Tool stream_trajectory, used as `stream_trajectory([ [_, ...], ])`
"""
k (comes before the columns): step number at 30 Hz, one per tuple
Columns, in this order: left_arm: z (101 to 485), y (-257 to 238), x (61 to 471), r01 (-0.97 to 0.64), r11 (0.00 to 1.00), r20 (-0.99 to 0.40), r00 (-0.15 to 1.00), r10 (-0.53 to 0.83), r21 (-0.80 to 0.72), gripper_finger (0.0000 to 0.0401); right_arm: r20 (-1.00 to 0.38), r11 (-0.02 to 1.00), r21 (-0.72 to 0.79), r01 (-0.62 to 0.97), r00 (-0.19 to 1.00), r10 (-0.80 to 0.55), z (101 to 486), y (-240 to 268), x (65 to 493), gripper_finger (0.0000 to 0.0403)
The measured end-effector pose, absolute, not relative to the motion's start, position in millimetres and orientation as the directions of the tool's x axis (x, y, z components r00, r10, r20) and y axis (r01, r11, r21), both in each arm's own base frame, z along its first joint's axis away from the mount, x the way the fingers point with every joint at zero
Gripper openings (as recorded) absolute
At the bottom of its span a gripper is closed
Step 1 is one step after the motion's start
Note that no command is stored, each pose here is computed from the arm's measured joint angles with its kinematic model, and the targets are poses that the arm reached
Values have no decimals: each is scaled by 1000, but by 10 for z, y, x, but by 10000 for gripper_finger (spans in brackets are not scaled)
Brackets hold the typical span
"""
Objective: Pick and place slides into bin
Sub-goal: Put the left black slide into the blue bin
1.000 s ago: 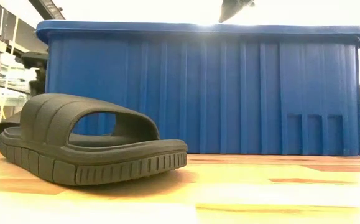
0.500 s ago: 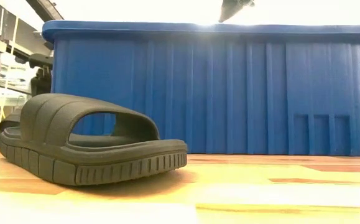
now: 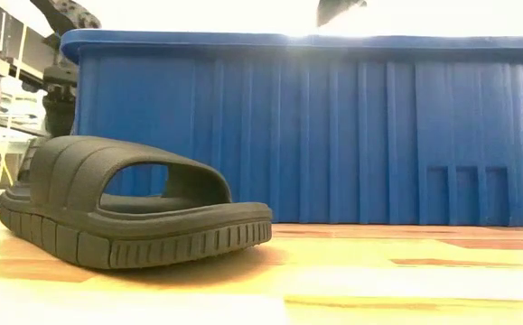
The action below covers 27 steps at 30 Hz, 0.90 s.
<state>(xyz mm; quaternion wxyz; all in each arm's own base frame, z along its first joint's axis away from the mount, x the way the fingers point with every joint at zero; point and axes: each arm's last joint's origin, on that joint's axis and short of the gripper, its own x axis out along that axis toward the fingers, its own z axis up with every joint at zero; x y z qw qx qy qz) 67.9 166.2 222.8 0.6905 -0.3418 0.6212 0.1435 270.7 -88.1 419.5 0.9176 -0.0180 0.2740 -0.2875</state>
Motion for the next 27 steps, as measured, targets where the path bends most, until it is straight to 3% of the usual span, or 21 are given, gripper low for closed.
stream_trajectory([
  [8, 2491, 1518, 591, -720, 683, -990, 129, -50, -128, 0, -491, 834, -190, 518, 685, -538, 4196, -882, 2707, 105],
  [18, 3255, 1335, 546, -768, 635, -916, 310, 253, -85, 0, -487, 833, -188, 520, 687, -539, 4200, -882, 2710, 105],
  [27, 4053, 1078, 415, -829, 552, -767, 295, 570, 91, 0, -487, 830, -166, 532, 688, -538, 4200, -882, 2710, 105],
])
